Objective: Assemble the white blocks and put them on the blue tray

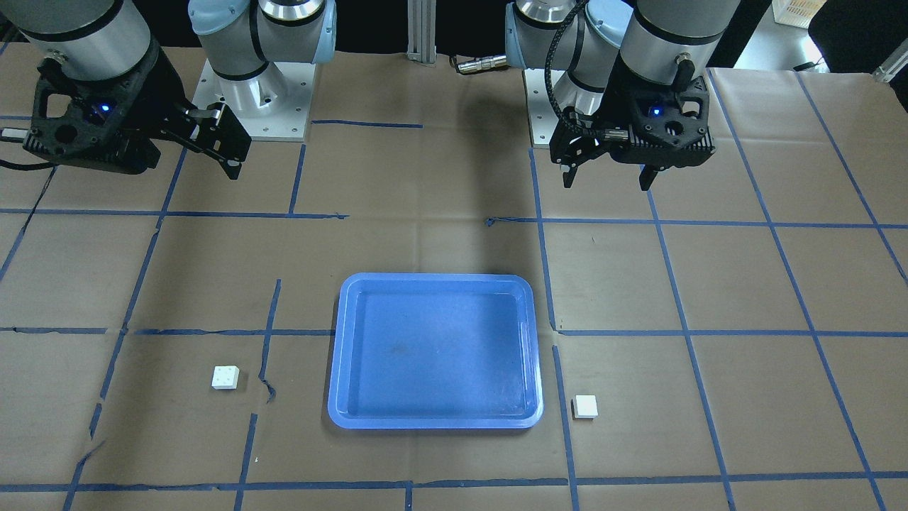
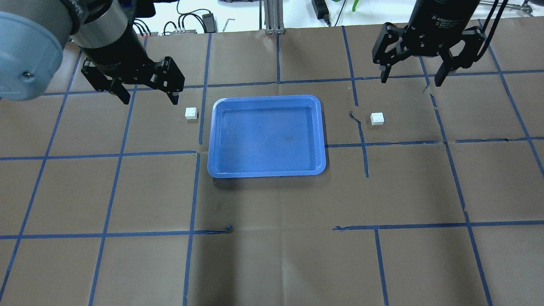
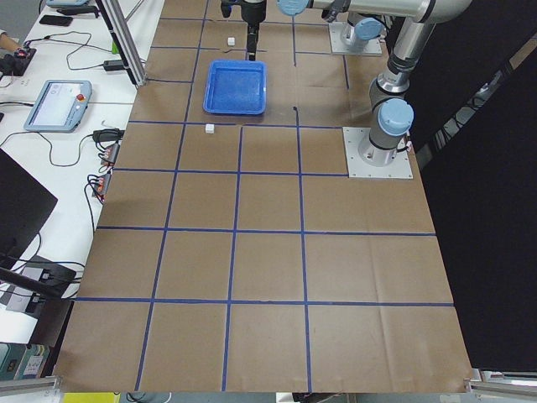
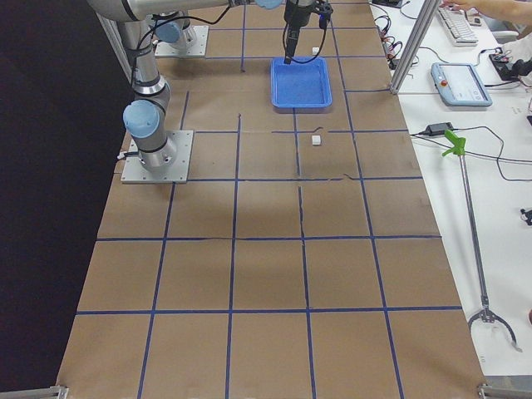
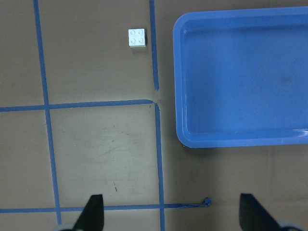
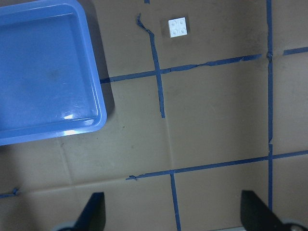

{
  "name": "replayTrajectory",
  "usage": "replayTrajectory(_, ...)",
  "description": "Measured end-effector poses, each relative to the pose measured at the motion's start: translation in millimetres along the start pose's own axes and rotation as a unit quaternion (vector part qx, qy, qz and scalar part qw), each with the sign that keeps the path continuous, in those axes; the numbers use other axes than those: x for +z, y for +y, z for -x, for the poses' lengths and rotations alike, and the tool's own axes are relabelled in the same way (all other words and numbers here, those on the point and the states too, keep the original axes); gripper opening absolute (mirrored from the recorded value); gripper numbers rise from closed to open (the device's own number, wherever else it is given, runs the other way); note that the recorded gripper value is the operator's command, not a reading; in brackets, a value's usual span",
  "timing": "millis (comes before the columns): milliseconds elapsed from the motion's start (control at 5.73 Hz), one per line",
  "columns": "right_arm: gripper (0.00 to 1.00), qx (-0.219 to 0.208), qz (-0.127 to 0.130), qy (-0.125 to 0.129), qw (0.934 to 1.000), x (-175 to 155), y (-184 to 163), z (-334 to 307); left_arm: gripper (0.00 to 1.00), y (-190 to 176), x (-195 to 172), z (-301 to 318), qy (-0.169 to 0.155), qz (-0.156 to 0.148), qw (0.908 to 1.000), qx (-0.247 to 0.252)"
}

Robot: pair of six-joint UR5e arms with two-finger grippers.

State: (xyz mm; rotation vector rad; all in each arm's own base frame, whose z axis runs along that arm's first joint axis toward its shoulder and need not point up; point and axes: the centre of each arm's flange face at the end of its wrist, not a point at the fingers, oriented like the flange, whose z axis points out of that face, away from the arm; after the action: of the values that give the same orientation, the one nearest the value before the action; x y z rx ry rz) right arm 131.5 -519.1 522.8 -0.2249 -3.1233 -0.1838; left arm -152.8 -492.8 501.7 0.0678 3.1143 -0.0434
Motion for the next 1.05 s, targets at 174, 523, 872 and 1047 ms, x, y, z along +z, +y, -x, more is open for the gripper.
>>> replayTrajectory(174, 1.0, 0.0, 0.0, 0.0, 1.0, 0, 0, 0, 0.99, 1, 0, 1, 0.0, 0.003, 1.0, 0.0)
replayTrajectory(523, 1.0, 0.0, 0.0, 0.0, 1.0, 0, 0, 0, 0.99, -7, 12, 21, 0.003, 0.025, 0.9996, -0.012)
replayTrajectory(872, 1.0, -0.002, 0.001, -0.002, 1.0, 0, 0, 1, 0.99, -59, 70, 52, 0.007, 0.058, 0.9983, -0.01)
replayTrajectory(1047, 1.0, -0.025, 0.001, -0.002, 0.9997, 1, -1, 0, 0.99, -100, 117, 60, 0.008, 0.047, 0.9988, -0.008)
